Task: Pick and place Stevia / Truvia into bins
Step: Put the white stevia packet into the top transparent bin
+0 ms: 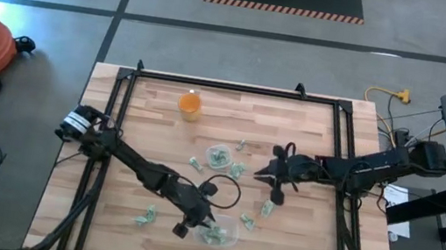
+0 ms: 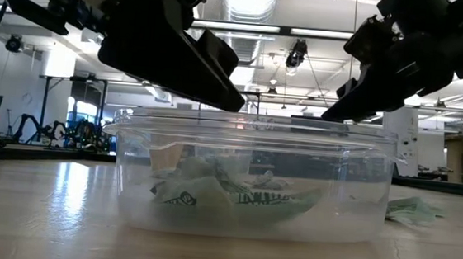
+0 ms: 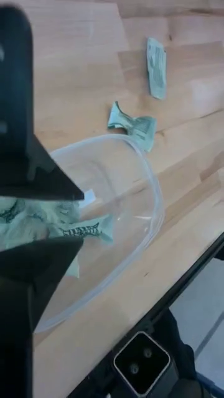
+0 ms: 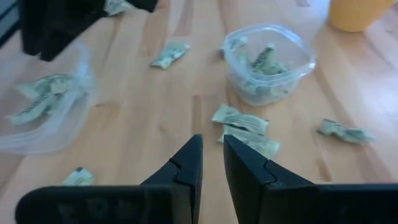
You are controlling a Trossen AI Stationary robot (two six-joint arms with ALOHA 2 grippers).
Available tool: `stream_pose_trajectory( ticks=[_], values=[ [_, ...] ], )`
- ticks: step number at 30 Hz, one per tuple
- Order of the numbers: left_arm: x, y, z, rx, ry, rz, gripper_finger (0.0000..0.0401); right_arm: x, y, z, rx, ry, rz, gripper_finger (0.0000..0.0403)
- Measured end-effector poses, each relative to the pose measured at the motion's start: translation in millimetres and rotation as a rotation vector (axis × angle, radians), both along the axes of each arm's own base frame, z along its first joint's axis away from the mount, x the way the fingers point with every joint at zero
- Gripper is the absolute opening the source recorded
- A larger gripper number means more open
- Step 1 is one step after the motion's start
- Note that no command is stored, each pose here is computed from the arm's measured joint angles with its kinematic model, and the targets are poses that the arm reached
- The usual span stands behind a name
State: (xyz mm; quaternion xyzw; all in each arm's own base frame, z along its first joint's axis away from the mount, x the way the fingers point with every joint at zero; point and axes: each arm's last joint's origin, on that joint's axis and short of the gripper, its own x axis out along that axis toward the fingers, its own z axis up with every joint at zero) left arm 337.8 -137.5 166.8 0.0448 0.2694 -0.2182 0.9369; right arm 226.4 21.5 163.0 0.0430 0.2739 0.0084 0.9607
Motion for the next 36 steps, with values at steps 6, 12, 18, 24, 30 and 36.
stream_pose_trajectory(
  ticks=[6,12,18,24,30,36],
  values=[
    [-4,2,4,0.011,0.026,0.003,0.0144,-1,3,-1,0.036,0.016,0.104,0.0057],
    [-24,10,23,0.073,0.119,0.098,0.0152,-10,11,-11,0.094,0.148,0.234,0.0057],
    [-43,14,47,0.118,0.111,0.195,0.0153,-16,15,-17,0.092,0.232,0.247,0.0057],
    [-57,15,55,0.180,0.091,0.294,0.0153,-9,13,-12,-0.029,0.129,0.226,0.0057],
    [-63,19,49,0.177,0.105,0.325,0.0153,-1,7,-8,-0.191,0.042,0.176,0.0079],
    [-65,20,47,0.187,0.104,0.337,0.0153,12,-5,-9,-0.191,0.020,0.112,0.0120]
  ],
)
